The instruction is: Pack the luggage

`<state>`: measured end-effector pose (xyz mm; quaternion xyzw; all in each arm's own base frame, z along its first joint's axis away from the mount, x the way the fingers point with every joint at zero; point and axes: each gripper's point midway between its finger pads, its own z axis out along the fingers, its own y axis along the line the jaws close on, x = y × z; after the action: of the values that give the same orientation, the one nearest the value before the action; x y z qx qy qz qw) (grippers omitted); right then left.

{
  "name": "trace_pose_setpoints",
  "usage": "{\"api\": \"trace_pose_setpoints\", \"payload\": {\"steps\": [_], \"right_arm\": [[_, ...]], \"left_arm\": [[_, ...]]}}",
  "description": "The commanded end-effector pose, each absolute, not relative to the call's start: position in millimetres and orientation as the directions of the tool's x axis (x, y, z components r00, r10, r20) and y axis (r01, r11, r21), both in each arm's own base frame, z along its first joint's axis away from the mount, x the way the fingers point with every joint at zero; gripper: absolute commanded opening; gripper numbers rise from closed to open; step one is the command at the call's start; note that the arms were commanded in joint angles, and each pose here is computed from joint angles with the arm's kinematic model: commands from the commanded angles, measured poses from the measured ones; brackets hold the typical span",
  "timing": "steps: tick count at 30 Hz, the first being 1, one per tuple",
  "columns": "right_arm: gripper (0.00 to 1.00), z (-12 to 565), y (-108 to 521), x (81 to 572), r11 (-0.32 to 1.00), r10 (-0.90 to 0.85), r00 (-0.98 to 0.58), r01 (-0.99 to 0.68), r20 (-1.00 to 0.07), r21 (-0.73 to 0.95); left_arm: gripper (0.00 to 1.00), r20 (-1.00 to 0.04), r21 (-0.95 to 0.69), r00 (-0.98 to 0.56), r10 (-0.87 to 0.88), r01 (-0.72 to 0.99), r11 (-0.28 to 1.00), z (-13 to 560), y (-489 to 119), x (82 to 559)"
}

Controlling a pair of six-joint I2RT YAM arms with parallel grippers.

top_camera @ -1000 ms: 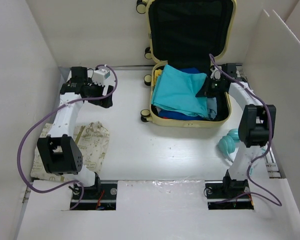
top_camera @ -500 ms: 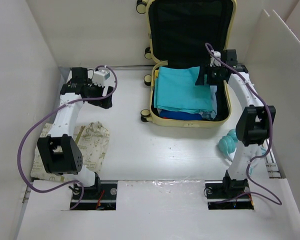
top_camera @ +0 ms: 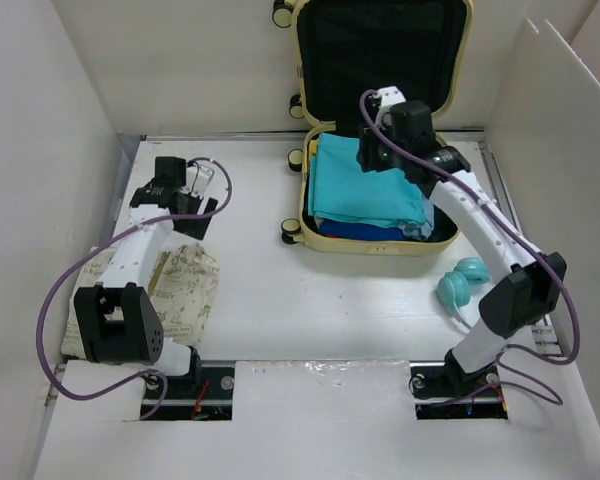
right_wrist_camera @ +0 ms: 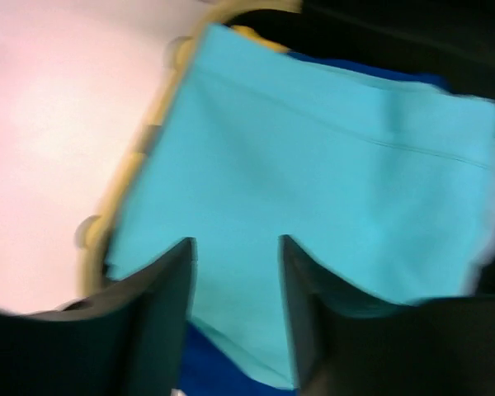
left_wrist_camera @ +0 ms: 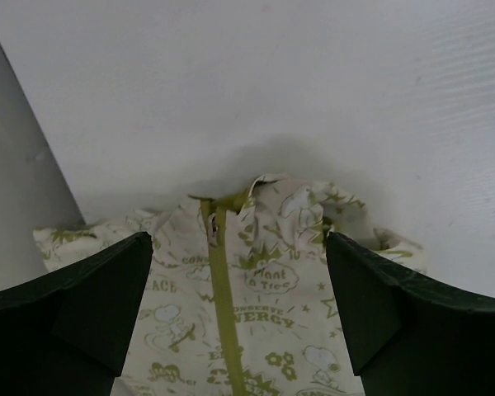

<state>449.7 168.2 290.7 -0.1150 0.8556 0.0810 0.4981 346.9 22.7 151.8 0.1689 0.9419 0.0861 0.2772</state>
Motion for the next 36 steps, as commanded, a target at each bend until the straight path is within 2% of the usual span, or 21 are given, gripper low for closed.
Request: {"api": "trace_pose_setpoints", "payload": {"steps": [1, 4, 6, 7, 8, 9, 10, 11, 12, 14, 15, 17, 19, 21, 22, 27, 32, 35, 36], "right_arm": [[0.46, 252, 197, 474, 0.939, -0.026, -0.507, -0.309, -0.861, 0.154], [0.22, 216, 220, 489, 0.903, -0.007, -0.595, -0.349, -0.803, 0.25], [0.17, 200, 229, 493, 0.9, -0.026, -0.63, -0.353, -0.776, 0.256], [0.19, 200, 234, 492, 0.898, -0.038, -0.643, -0.358, -0.765, 0.256], [0.22, 197, 239, 490, 0.895, -0.058, -0.651, -0.37, -0.757, 0.249], [0.28, 194, 241, 487, 0.898, -0.066, -0.656, -0.368, -0.752, 0.242], [0.4, 201, 246, 483, 0.896, -0.079, -0.64, -0.382, -0.764, 0.227], [0.6, 220, 246, 477, 0.898, -0.075, -0.615, -0.384, -0.785, 0.216], [0.66, 231, 246, 475, 0.903, -0.072, -0.594, -0.379, -0.801, 0.201], [0.77, 244, 243, 462, 0.927, -0.086, -0.576, -0.346, -0.813, 0.148], [0.78, 261, 240, 451, 0.93, -0.082, -0.552, -0.342, -0.83, 0.136], [0.8, 273, 248, 430, 0.936, -0.091, -0.531, -0.335, -0.842, 0.11], [0.81, 281, 253, 398, 0.937, -0.083, -0.519, -0.332, -0.85, 0.111], [0.81, 271, 282, 364, 0.918, -0.104, -0.515, -0.38, -0.851, 0.117], [0.81, 277, 292, 349, 0.908, -0.06, -0.519, -0.384, -0.853, 0.17], [0.81, 253, 383, 283, 0.783, -0.032, -0.592, -0.515, -0.805, 0.348], [0.81, 228, 464, 259, 0.709, -0.021, -0.675, -0.53, -0.737, 0.466], [0.82, 226, 505, 247, 0.659, 0.001, -0.69, -0.544, -0.724, 0.519], [0.82, 198, 520, 248, 0.675, -0.028, -0.709, -0.534, -0.704, 0.51]], "left_arm": [[0.83, -0.406, 0.437, -0.81, 0.422, 0.234, 0.869, 159, 56, 322], [0.85, -0.333, 0.475, -0.847, 0.415, 0.229, 0.849, 142, 68, 295], [0.86, -0.274, 0.492, -0.874, 0.402, 0.231, 0.839, 131, 74, 278], [0.86, -0.27, 0.488, -0.882, 0.386, 0.22, 0.845, 130, 77, 272], [0.92, -0.256, 0.475, -0.886, 0.387, 0.234, 0.848, 128, 75, 267], [0.92, -0.241, 0.414, -0.886, 0.396, 0.275, 0.868, 124, 65, 257], [1.0, -0.243, 0.38, -0.888, 0.391, 0.283, 0.88, 123, 62, 251], [1.0, -0.241, 0.344, -0.887, 0.395, 0.303, 0.889, 122, 55, 247], [1.0, -0.261, 0.264, -0.873, 0.411, 0.345, 0.901, 120, 40, 242], [1.0, -0.233, 0.216, -0.856, 0.461, 0.417, 0.883, 119, 29, 227], [1.0, -0.194, 0.272, -0.868, 0.458, 0.401, 0.875, 118, 41, 221], [1.0, -0.192, 0.401, -0.883, 0.428, 0.328, 0.856, 113, 65, 226], [1.0, -0.236, 0.486, -0.899, 0.369, 0.22, 0.846, 118, 90, 238], [1.0, -0.304, 0.468, -0.914, 0.268, 0.102, 0.878, 123, 114, 242], [1.0, -0.334, 0.435, -0.914, 0.231, 0.068, 0.898, 121, 117, 246], [1.0, -0.393, 0.398, -0.91, 0.135, -0.036, 0.917, 115, 138, 252], [1.0, -0.43, 0.393, -0.901, 0.051, -0.136, 0.909, 108, 166, 244], [1.0, -0.486, 0.332, -0.873, -0.047, -0.234, 0.914, 118, 190, 238], [1.0, -0.503, 0.312, -0.861, -0.067, -0.254, 0.916, 120, 195, 237]]}}
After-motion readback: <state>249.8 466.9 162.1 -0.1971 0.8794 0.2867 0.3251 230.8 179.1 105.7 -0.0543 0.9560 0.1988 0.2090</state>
